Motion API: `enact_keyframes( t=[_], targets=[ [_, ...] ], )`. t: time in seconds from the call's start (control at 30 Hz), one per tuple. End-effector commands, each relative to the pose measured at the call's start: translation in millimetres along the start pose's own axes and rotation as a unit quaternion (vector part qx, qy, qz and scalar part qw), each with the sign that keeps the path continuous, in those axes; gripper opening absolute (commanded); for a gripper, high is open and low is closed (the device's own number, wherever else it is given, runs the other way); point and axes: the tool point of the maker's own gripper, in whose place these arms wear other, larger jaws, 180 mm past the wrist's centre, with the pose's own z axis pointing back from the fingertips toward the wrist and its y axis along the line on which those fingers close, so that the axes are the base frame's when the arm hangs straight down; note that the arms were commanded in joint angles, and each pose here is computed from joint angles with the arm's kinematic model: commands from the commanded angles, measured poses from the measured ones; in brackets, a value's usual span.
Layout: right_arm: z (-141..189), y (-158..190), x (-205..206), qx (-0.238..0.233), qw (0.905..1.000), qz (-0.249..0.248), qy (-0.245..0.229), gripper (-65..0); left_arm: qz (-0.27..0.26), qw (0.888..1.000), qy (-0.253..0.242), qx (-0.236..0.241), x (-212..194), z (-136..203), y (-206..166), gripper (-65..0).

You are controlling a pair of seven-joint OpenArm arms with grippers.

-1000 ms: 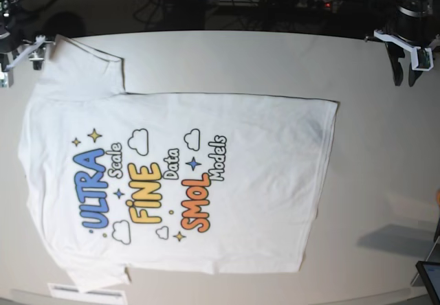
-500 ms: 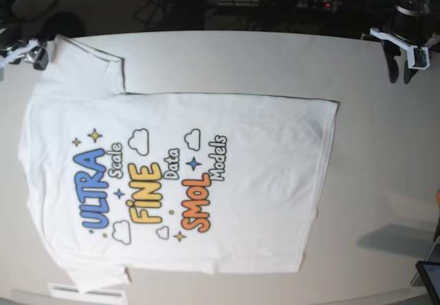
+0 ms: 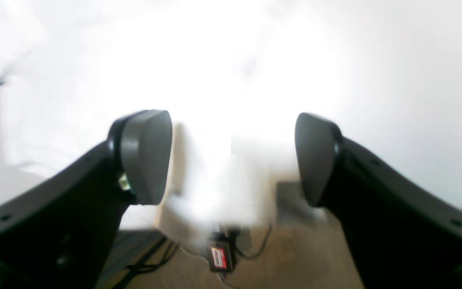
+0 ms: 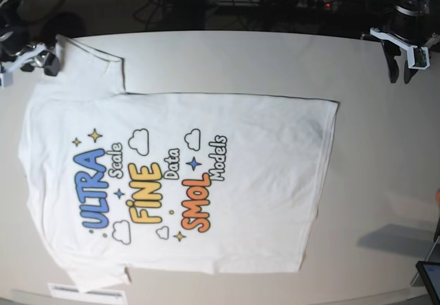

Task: Fold the T-shirt properly
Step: 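Move both grippers down toward the shirt's shoulder corners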

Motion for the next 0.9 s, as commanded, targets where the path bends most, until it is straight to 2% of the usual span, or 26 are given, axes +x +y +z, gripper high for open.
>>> enact_keyframes(
  t=[0.0, 0.27, 0.3, 0.4, 0.53, 0.57, 0.67, 0.73, 0.8, 0.87],
  targets=[
    [-4, 4, -33, -0.003, 0.9979, -0.006, 0.065, -20.2, -0.006, 1.0, -0.015, 0.005, 9, 2, 5, -46.7],
    [-11, 19, -41, 0.016, 0.9966, 0.004, 0.08, -20.6, -0.006, 1.0, -0.015, 0.005, 9, 2, 5, -46.7],
    [-11, 19, -41, 0.016, 0.9967, 0.004, 0.079, -22.3, -0.005, 1.0, -0.015, 0.005, 9, 2, 5, -46.7],
    [-11, 19, -41, 0.016, 0.9967, 0.004, 0.079, -34.4, 0.002, 1.0, -0.012, 0.008, 6, 4, 3, -46.7],
    [-11, 19, -41, 0.017, 0.9966, 0.005, 0.08, -60.9, 0.005, 1.0, -0.009, 0.008, 3, 3, 3, -46.7],
    [-11, 19, -42, 0.017, 0.9965, 0.005, 0.082, -65.0, 0.008, 1.0, -0.008, 0.009, 1, 3, 3, -46.7],
    [-11, 19, -43, 0.016, 0.9963, 0.005, 0.084, -64.3, 0.016, 1.0, -0.002, 0.008, -5, 1, 2, -46.0],
    [-11, 19, -43, 0.016, 0.9963, 0.005, 0.084, -64.7, 0.023, 1.0, 0.005, -0.008, -12, -5, -8, -45.7],
    [-11, 19, -43, 0.016, 0.9963, 0.005, 0.084, -64.7, 0.027, 0.999, 0.011, -0.032, -17, -14, -21, -41.0],
    [-11, 19, -43, 0.016, 0.9963, 0.005, 0.084, -64.7, 0.038, 0.998, 0.016, -0.055, -23, -24, -38, -33.4]
  ],
)
